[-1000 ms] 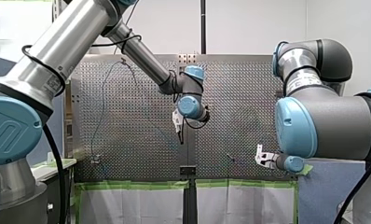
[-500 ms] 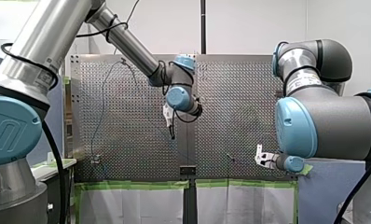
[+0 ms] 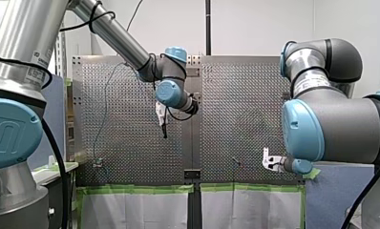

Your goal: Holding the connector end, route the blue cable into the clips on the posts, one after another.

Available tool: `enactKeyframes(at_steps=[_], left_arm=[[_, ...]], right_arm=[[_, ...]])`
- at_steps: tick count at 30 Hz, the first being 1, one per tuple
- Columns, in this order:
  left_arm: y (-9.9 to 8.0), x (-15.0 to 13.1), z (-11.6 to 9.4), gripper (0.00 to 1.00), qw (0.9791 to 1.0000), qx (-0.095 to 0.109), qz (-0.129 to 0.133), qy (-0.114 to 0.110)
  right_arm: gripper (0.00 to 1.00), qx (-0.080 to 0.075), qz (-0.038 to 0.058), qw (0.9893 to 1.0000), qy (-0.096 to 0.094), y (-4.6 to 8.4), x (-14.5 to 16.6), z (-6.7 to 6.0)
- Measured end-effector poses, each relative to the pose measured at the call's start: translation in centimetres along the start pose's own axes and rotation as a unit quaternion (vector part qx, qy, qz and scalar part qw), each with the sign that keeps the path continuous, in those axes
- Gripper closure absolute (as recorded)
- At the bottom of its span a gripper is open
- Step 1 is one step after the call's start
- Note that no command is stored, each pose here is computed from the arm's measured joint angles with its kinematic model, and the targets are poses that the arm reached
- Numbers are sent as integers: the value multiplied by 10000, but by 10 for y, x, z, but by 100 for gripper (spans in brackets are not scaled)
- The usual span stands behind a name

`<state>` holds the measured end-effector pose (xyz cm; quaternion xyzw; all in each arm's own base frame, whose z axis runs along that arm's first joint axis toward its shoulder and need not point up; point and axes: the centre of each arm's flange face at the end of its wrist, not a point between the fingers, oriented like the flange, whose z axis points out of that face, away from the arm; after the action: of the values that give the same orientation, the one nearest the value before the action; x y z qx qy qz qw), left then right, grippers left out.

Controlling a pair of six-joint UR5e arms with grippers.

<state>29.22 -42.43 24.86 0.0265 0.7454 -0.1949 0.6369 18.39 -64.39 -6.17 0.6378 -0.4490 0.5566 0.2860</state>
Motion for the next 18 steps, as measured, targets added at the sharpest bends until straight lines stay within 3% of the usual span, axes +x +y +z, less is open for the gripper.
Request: enactKeyframes(at_steps=[8, 18], left_arm=[[13, -6, -28, 2, 10000, -7, 4, 21], [30, -15, -59, 2, 9999, -24, -102, -51]], right_arm=[[100, -23, -301, 9995, -126, -1, 29, -10], [100, -230, -352, 9988, -234, -12, 53, -32]])
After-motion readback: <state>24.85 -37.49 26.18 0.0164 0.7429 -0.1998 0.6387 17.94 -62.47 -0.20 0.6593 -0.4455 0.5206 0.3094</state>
